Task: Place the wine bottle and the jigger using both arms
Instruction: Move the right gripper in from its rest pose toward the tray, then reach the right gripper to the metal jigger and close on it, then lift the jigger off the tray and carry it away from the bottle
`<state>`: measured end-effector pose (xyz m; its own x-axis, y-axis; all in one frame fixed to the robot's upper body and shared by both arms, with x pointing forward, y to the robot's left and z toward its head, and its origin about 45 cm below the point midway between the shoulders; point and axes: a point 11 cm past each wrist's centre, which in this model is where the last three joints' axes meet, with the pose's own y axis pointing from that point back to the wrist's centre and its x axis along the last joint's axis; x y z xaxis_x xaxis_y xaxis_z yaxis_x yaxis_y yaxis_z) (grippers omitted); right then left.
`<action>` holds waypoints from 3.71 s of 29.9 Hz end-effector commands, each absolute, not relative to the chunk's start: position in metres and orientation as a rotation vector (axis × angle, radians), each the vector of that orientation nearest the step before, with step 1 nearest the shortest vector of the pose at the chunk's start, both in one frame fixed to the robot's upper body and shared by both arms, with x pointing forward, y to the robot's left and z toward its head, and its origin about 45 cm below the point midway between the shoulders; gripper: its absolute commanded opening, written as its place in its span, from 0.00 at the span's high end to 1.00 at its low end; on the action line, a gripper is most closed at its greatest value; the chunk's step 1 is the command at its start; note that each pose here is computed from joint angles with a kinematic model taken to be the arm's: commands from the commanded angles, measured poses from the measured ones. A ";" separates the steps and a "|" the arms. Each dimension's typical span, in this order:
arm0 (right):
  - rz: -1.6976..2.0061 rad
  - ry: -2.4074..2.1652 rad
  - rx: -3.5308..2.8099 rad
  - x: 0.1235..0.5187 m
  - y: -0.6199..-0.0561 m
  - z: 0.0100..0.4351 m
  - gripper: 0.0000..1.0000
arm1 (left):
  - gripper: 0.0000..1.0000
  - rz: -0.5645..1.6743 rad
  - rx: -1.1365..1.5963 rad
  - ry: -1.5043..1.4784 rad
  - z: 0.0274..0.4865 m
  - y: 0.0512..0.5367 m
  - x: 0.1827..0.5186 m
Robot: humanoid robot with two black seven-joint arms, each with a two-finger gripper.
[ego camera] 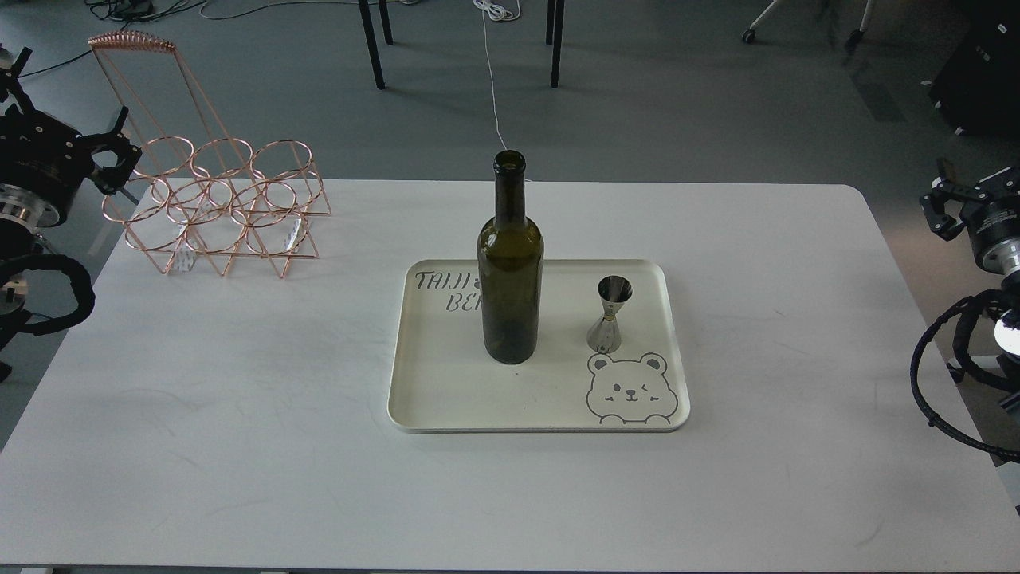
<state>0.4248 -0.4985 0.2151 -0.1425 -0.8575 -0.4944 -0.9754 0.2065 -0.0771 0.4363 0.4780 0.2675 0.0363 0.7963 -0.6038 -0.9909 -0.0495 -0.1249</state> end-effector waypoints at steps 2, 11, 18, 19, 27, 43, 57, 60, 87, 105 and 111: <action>0.368 2.052 -1.710 0.426 -0.497 0.215 0.01 | 0.02 1.515 -0.597 0.405 0.263 0.475 0.436; 0.292 2.027 -1.884 0.429 -0.498 0.245 0.01 | 0.01 1.504 -0.617 0.410 0.265 0.472 0.438; 0.048 1.896 -2.403 0.449 -0.445 0.281 0.01 | 0.01 1.492 -0.615 0.423 0.262 0.465 0.440; 0.013 1.863 -2.473 0.447 -0.440 0.285 0.01 | 0.01 1.485 -0.618 0.430 0.260 0.461 0.442; -0.612 1.691 -3.048 0.389 -0.383 0.269 0.01 | 0.02 1.468 -0.623 0.448 0.256 0.450 0.445; -1.718 1.172 -3.258 0.329 -0.340 0.171 0.01 | 0.01 1.462 -0.634 0.437 0.262 0.450 0.448; -1.963 0.676 -3.206 0.333 -0.264 0.131 0.09 | 0.01 1.476 -0.629 0.429 0.263 0.457 0.445; -2.010 0.610 -3.190 0.340 -0.251 0.128 0.18 | 0.01 1.477 -0.631 0.424 0.264 0.458 0.445; -2.109 0.565 -3.139 0.363 -0.216 0.112 0.80 | 0.02 1.529 -0.621 0.413 0.256 0.472 0.439; -2.418 0.846 -2.862 0.394 -0.275 0.171 0.96 | 0.01 1.523 -0.625 0.408 0.261 0.472 0.441; -2.505 1.190 -2.841 0.390 -0.366 0.195 0.96 | 0.01 1.513 -0.625 0.411 0.262 0.469 0.443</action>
